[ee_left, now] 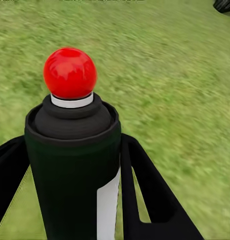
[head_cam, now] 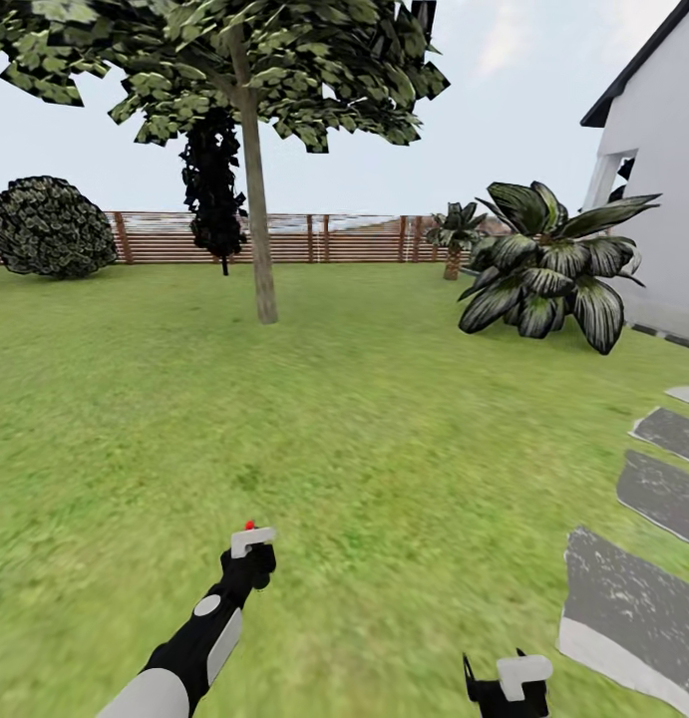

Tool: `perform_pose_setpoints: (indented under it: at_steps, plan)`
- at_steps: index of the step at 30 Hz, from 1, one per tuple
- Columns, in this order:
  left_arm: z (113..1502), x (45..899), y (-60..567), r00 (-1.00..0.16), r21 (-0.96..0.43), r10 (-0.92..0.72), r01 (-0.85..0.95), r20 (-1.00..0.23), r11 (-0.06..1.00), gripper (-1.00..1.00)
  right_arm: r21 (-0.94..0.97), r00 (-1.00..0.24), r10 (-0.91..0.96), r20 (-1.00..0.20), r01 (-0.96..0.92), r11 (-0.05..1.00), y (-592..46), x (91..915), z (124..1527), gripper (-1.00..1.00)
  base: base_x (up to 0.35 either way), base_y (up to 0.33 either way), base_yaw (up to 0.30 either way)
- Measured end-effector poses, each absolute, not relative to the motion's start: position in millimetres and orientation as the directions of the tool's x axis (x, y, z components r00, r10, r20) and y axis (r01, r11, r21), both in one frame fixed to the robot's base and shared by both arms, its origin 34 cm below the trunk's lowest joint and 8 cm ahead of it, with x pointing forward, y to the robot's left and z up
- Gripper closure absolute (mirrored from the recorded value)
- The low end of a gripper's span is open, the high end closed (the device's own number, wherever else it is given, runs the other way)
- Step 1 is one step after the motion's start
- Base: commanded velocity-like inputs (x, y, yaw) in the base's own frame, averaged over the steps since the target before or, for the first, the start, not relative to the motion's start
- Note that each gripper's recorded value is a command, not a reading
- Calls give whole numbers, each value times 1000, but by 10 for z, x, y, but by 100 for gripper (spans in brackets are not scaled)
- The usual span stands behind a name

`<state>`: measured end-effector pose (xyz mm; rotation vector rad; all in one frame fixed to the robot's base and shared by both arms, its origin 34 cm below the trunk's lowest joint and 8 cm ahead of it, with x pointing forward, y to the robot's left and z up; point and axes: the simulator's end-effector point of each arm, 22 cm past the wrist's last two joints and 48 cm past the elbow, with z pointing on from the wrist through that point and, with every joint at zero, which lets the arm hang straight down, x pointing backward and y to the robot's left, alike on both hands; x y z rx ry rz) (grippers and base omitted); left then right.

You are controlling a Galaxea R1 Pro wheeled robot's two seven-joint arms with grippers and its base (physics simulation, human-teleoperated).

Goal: In the garden, pick up the pesticide atomizer on the floor and spray pesticide onto both trees until each tree trunk is fully covered.

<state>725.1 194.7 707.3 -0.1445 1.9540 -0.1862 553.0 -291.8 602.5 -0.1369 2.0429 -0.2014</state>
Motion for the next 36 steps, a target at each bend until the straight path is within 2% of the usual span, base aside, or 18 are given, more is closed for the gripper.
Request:
perform_pose_setpoints:
  at_steps: [10,27,36]
  plan:
    - [7073,7251,1945,-379,-197,-188,-13,-906,980,100,-201,-462,-183,-868,-10,979,-2918,5528,6024,-100,340,130,0]
    - [7071,7250,1944,-380,-198,-188,-13,-906,980,100,-201,-462,-183,-868,-10,979,-2918,5528,6024,-100,348,14,0]
    - [7070,7250,1944,-381,-198,-188,-13,-905,980,100,-201,-462,-183,-868,-10,979,-2918,5528,6023,-100,350,108,0]
